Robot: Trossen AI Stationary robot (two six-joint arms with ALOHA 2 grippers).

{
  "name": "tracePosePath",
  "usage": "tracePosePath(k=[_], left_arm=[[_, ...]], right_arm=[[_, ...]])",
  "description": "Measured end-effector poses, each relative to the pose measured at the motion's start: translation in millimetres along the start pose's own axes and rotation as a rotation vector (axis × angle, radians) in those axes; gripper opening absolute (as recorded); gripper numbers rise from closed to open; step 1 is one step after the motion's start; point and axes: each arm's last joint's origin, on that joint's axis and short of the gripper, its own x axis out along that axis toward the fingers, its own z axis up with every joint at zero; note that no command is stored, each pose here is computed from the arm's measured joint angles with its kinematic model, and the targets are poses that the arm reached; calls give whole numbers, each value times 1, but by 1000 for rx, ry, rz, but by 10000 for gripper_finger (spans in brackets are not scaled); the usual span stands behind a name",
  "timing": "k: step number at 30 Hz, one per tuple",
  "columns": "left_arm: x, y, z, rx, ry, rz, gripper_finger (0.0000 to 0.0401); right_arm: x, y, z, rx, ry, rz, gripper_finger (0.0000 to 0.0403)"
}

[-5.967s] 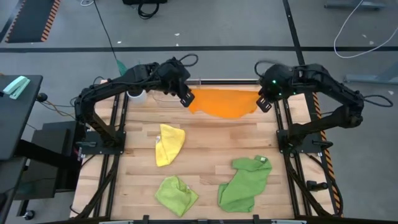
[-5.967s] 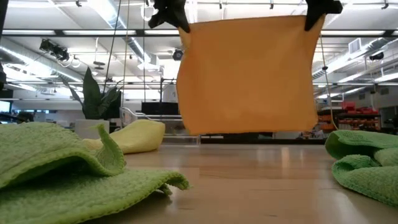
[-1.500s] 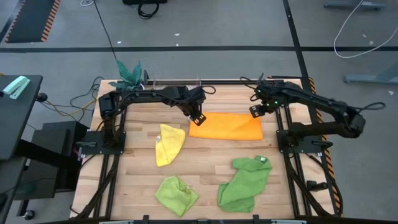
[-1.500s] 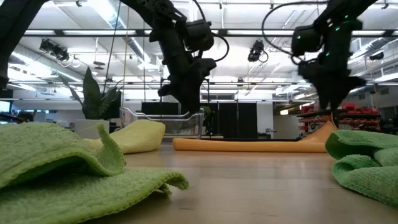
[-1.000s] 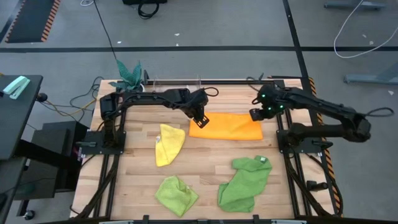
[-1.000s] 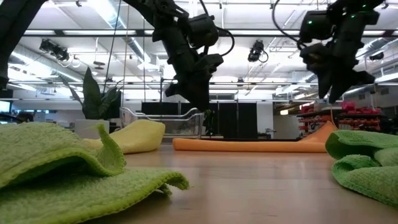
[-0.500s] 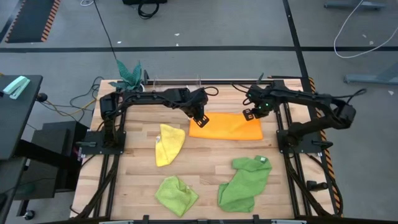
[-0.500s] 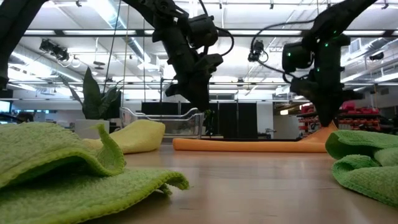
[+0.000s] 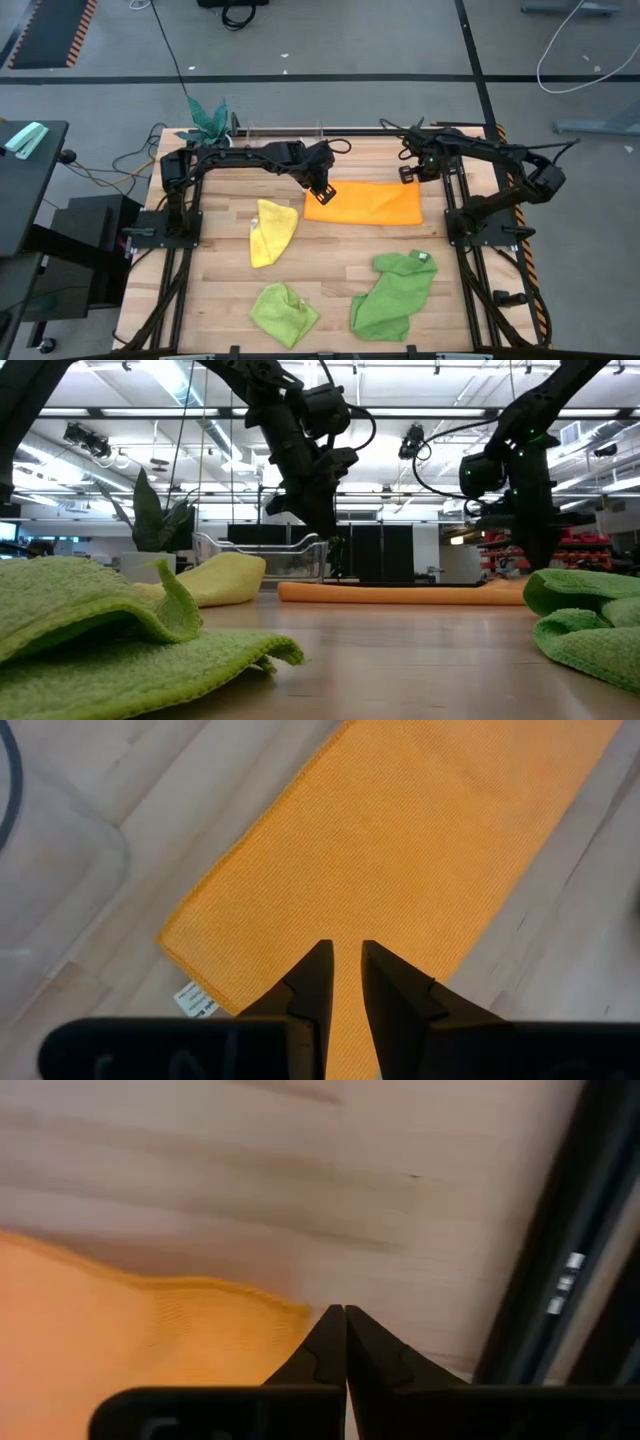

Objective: Fold microfiber towels
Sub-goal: Fold the orange towel

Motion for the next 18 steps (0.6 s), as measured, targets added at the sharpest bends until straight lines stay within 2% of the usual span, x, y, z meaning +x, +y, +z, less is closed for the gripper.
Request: tracePosePath(k=[6, 11, 18], left_arm=[[0, 1, -2, 29, 25, 10, 68], [0, 5, -5, 36, 67, 28, 63], [-1, 20, -2, -11, 86, 40, 61]], right_arm=[[-18, -9, -12, 7, -11, 64, 21], [-47, -15, -48, -44, -26, 171, 19], [-76, -28, -78, -2, -64, 500, 24]])
